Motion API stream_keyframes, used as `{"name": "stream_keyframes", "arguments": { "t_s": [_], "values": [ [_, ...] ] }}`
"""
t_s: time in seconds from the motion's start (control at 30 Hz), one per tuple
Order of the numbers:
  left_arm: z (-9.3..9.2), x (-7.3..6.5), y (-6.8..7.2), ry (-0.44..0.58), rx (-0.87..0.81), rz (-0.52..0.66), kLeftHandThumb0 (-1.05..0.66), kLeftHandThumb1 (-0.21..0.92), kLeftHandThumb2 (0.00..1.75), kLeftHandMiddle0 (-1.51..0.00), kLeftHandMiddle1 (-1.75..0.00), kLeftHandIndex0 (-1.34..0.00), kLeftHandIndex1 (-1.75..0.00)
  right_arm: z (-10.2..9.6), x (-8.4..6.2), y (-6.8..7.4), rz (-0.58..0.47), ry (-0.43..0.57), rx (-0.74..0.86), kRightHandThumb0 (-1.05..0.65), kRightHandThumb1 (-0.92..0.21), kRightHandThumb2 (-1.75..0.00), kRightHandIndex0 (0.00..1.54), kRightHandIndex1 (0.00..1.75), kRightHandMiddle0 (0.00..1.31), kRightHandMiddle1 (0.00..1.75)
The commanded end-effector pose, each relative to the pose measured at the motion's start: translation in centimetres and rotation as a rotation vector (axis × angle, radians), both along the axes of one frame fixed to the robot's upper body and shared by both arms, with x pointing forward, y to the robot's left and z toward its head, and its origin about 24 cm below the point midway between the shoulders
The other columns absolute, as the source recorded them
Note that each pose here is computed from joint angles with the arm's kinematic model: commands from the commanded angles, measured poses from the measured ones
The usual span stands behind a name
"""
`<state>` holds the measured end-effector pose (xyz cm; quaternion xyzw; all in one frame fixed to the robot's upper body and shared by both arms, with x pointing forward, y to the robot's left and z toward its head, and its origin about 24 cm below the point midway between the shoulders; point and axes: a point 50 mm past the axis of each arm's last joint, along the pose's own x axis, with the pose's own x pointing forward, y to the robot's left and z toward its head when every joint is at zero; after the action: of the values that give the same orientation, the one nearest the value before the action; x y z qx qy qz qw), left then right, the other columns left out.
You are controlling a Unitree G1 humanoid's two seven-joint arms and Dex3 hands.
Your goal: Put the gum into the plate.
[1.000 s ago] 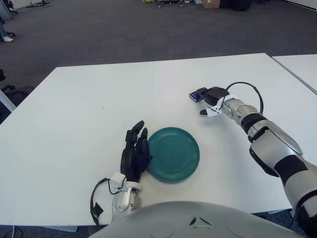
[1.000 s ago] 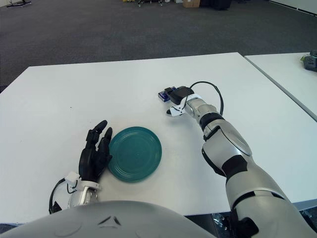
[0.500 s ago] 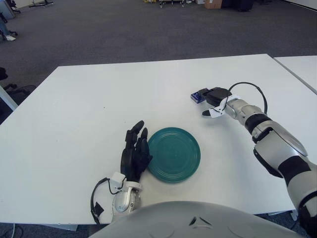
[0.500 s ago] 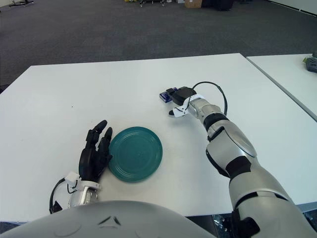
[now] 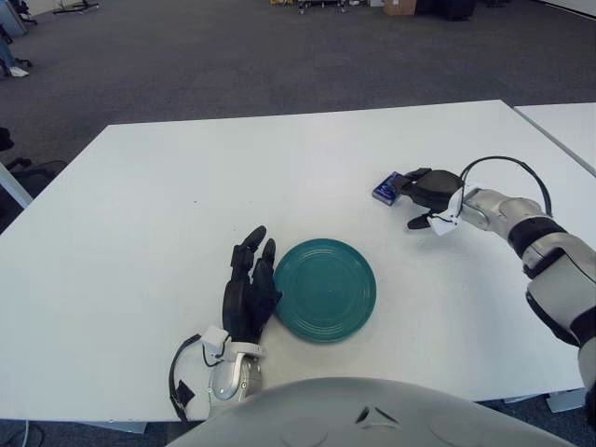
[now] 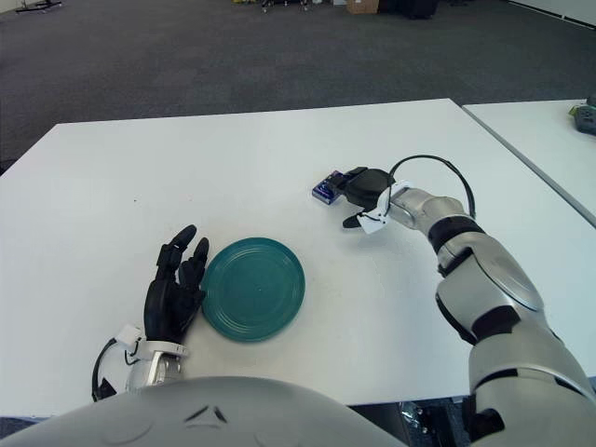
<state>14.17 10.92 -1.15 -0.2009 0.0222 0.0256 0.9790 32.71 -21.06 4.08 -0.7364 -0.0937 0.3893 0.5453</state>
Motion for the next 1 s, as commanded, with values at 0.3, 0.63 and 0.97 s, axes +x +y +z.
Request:
{"name": "stream_keyframes", "arguments": {
  "t_s": [0.3, 0.63, 0.97],
  "values": [
    [-0.4, 0.1, -1.2, 0.057, -0.030, -0.015, -0.85, 0.92, 0.79, -0.33, 0.00, 0.00, -0.82, 0.4, -4.2, -1.0, 0.052, 0.099, 0.002, -0.98, -0.92, -0.90, 0.31, 0.02, 0.00, 0.71],
    [-0.5, 0.1, -0.9, 0.053, -0.037, -0.004, -0.86, 0.92, 0.82, -0.35, -0.01, 0.00, -0.87, 1.7, -6.5, -1.8, 0.057, 0.103, 0.035, -1.01, -0.92, -0.96, 0.30, 0.01, 0.00, 0.70],
    [-0.6, 0.0, -0.8, 0.053, -0.056, -0.005, -0.87, 0.92, 0.81, -0.37, -0.02, 0.00, -0.90, 3.1, -8.6, -1.5, 0.095, 0.103, 0.082, -0.99, -0.92, -0.92, 0.34, 0.02, 0.00, 0.71]
  ]
}}
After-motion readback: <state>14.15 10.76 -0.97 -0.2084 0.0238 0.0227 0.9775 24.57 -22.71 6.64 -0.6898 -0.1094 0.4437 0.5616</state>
